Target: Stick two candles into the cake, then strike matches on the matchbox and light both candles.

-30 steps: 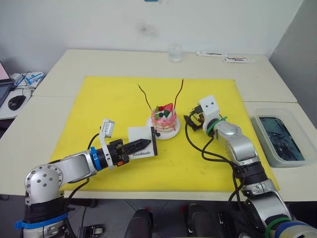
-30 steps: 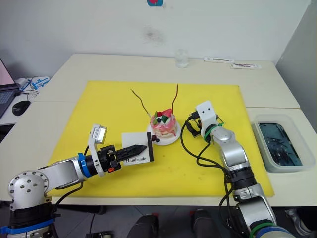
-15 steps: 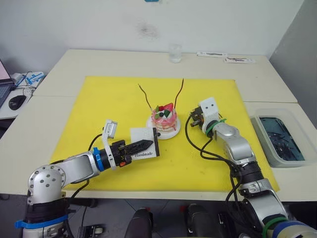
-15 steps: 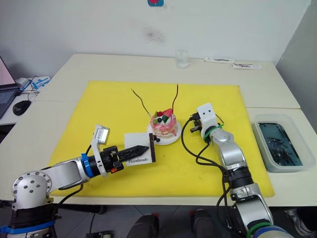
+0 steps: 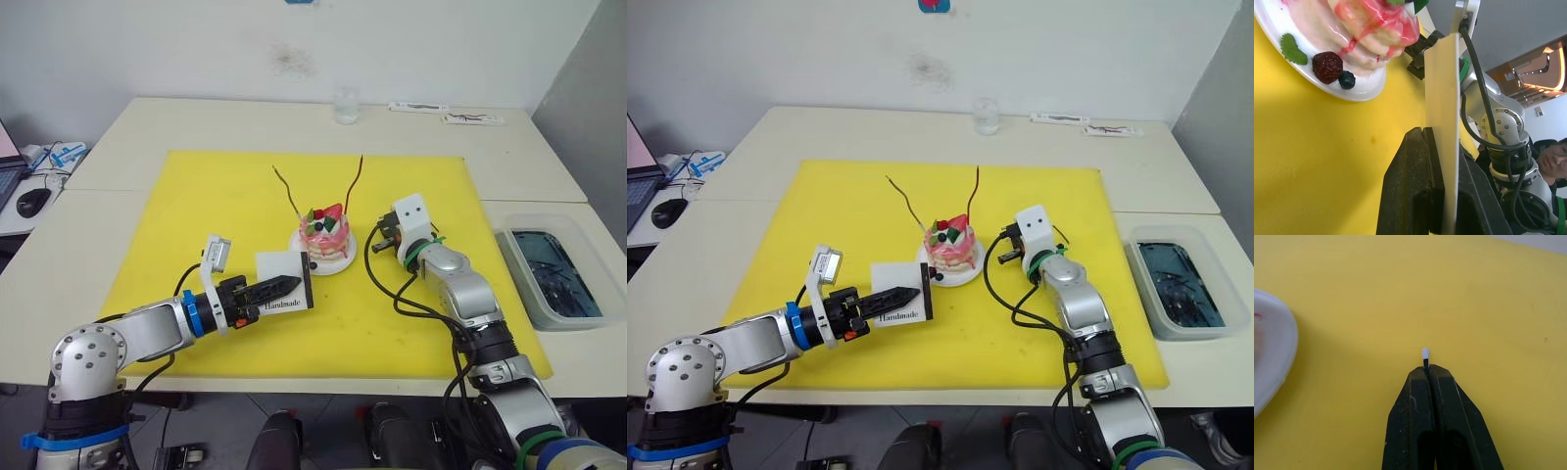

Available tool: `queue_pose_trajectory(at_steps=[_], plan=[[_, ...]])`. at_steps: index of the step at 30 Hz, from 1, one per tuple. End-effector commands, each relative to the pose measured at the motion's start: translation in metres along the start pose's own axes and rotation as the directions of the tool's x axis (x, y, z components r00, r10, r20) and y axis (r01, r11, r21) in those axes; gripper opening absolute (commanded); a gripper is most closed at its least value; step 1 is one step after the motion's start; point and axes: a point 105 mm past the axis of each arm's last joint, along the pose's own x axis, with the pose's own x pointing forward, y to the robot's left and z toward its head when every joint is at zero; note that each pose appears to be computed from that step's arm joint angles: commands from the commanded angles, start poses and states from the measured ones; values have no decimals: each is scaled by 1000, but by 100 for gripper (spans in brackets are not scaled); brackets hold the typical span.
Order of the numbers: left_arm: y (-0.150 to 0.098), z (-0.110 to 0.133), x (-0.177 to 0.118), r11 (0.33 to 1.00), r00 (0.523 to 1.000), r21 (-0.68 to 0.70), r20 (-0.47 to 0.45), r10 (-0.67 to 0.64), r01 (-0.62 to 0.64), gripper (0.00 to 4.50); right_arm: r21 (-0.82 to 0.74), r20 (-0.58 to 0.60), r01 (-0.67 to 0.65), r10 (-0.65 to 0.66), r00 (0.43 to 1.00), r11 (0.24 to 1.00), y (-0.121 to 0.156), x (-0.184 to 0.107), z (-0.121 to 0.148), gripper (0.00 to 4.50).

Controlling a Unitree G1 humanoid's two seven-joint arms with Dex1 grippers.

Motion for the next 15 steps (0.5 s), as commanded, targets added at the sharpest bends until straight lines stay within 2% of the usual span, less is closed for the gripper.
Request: queue_pose_trajectory(at_steps=[1, 7, 15], plan=[[-10, 2, 0, 999, 999, 20, 13, -38, 38, 0, 0, 48, -9, 9, 999, 1000, 1, -5, 14, 2], [-10, 1, 1, 999, 999, 16, 14, -40, 40, 0, 2, 64, -20, 20, 998, 1000, 4, -13, 19, 2], [-13, 0, 1, 998, 998, 8, -2, -64, 64, 0, -39, 94, -93, 96, 991, 995, 17, -44, 29, 2]])
